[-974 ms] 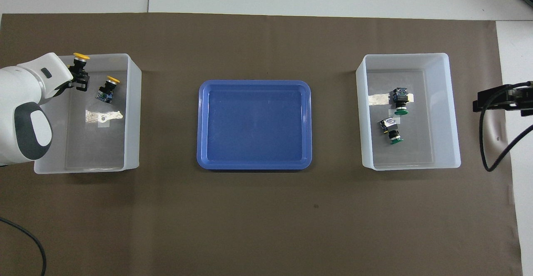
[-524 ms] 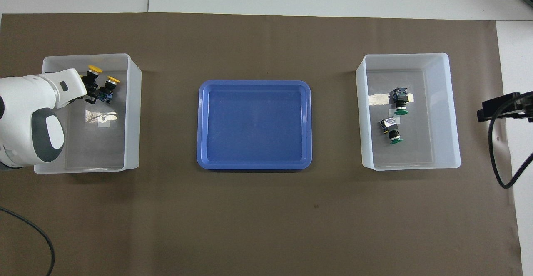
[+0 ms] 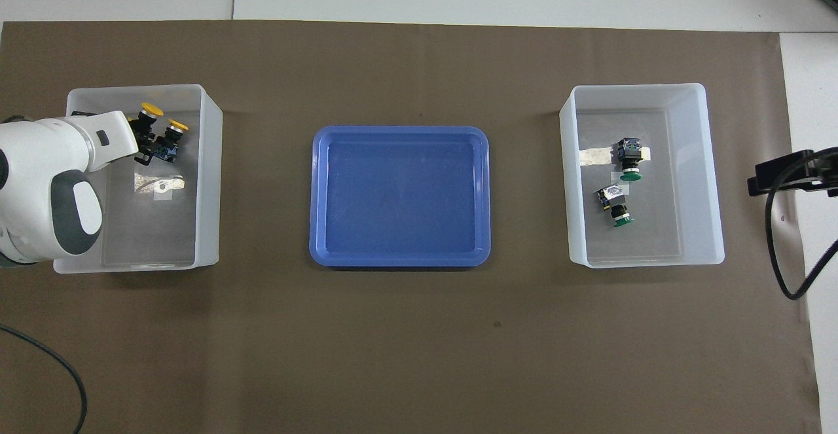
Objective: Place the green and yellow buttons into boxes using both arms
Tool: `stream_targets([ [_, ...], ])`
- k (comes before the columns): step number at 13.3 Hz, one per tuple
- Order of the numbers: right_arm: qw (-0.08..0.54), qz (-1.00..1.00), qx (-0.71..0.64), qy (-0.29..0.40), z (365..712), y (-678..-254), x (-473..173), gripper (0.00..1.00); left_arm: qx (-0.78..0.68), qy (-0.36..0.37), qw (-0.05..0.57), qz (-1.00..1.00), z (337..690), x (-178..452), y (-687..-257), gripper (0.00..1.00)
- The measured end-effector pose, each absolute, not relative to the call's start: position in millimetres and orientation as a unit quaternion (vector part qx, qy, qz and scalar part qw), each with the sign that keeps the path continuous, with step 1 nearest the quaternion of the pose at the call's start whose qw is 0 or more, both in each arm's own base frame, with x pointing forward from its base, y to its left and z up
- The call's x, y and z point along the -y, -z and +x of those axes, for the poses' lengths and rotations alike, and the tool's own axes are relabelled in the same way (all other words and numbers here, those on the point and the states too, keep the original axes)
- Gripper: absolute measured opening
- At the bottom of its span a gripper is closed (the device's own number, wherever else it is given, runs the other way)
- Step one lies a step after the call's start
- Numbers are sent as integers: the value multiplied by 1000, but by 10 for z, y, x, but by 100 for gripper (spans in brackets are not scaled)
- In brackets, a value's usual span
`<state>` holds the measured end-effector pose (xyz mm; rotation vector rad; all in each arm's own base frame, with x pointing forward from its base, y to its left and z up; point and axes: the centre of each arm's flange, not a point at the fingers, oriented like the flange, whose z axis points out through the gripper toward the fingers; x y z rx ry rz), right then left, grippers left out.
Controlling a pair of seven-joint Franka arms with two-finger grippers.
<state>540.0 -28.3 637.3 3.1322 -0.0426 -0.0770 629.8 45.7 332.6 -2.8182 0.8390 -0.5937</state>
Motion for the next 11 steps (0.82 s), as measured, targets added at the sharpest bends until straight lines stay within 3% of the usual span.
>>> stream_targets([
  [2,8,1000,9,25,5396,-6376,283,100,-279,198,71,-937,6298,-451,-3326,78],
  [3,10,1000,7,25,5396,-6376,284,100,-279,198,71,-937,6299,-449,-3326,85],
  [7,11,1000,6,25,5395,-6375,283,100,-284,196,67,-936,6294,-350,-3418,89],
  [9,11,1000,6,25,5395,-6375,283,100,-286,179,61,-939,6237,-329,-3603,100],
  [11,11,1000,6,25,5395,-6376,283,100,-271,145,47,-950,6102,-322,-3880,100],
])
